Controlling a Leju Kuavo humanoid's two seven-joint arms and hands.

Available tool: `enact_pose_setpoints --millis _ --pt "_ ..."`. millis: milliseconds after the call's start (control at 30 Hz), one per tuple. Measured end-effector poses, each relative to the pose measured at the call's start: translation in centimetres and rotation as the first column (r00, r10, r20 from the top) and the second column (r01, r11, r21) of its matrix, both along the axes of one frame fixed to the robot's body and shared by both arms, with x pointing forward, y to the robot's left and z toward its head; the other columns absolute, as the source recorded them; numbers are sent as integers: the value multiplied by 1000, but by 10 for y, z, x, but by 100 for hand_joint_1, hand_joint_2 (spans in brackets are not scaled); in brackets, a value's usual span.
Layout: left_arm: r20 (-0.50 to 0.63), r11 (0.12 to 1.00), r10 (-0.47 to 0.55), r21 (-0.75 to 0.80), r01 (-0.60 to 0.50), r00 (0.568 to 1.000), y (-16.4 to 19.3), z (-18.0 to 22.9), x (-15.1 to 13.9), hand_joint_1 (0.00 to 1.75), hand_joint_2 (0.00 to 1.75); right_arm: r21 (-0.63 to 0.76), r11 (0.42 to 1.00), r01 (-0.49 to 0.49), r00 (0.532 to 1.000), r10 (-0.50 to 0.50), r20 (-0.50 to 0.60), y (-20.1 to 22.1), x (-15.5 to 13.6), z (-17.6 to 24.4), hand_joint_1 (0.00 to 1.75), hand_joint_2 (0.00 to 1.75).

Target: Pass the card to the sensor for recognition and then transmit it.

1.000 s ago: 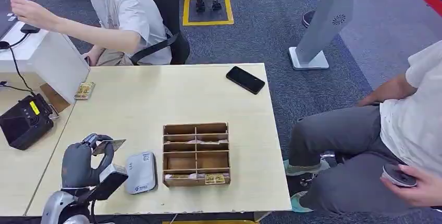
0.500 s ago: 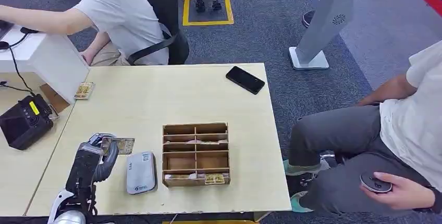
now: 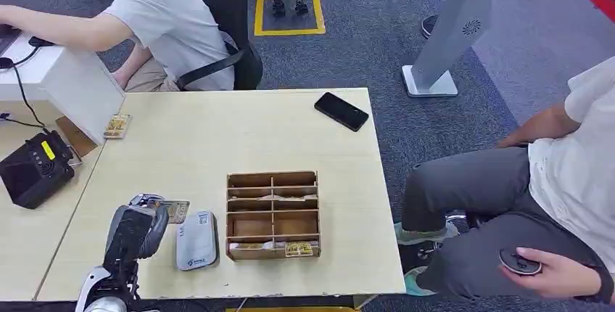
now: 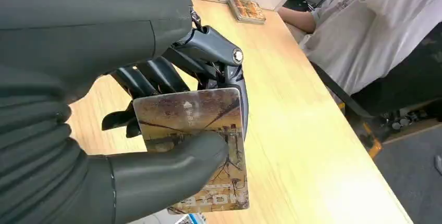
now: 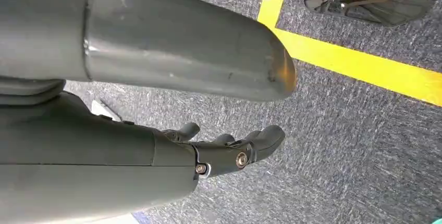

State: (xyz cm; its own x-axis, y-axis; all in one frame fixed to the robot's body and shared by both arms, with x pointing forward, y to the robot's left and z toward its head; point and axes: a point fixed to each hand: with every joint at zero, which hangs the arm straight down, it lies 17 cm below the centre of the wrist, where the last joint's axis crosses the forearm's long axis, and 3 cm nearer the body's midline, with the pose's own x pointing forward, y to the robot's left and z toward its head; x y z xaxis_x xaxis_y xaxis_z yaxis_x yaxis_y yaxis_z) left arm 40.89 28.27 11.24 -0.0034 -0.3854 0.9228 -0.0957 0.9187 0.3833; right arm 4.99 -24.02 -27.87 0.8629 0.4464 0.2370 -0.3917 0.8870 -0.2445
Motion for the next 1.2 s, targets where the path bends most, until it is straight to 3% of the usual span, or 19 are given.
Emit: enact_pose_setpoints --millis 1200 --pt "-187 1000 -10 -3 10 982 -8 -66 -30 175 175 7 1000 -9 1000 9 3 10 -4 2 0 0"
